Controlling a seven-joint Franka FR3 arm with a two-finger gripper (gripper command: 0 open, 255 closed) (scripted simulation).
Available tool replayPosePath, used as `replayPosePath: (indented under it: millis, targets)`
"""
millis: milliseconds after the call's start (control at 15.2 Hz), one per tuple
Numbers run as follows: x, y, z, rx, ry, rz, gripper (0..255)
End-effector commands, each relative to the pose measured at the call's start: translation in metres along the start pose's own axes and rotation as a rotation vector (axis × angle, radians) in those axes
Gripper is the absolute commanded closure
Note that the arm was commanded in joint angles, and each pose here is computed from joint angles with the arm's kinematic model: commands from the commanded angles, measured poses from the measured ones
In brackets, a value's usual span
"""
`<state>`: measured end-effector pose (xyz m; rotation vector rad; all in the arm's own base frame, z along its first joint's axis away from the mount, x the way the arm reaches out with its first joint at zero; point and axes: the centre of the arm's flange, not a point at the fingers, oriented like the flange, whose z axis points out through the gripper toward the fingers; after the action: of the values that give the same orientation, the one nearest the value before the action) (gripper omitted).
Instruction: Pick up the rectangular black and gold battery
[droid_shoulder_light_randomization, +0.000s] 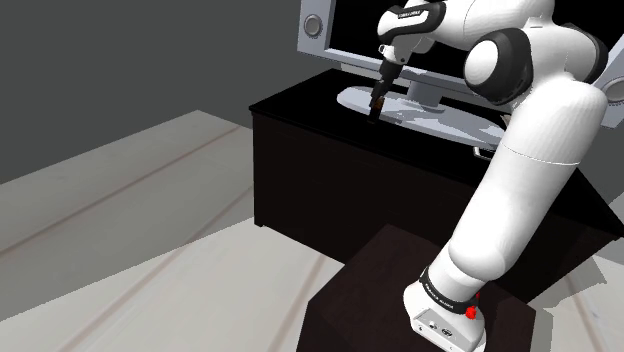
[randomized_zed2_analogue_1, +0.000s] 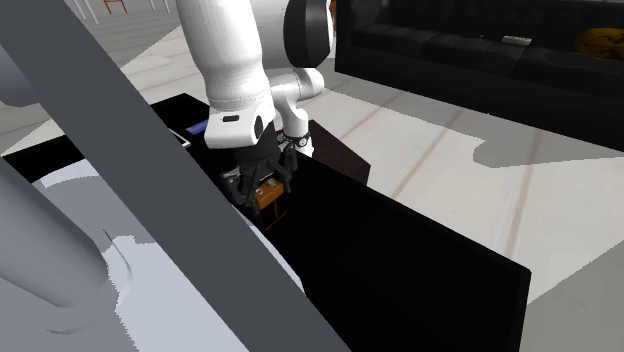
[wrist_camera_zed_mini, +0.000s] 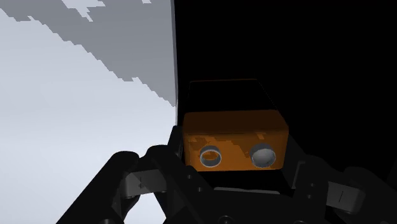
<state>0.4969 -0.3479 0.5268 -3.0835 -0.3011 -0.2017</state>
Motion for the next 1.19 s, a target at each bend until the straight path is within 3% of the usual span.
replayPosePath:
  millis: [0, 198, 1122]
  targets:
    - [0.000, 0.000, 0.001, 0.001, -0.002, 0.001, 255]
    - [0.001, -0.001, 0.001, 0.001, -0.002, 0.001, 255]
    - [0.010, -0.002, -0.073, 0.001, -0.002, 0.001, 255]
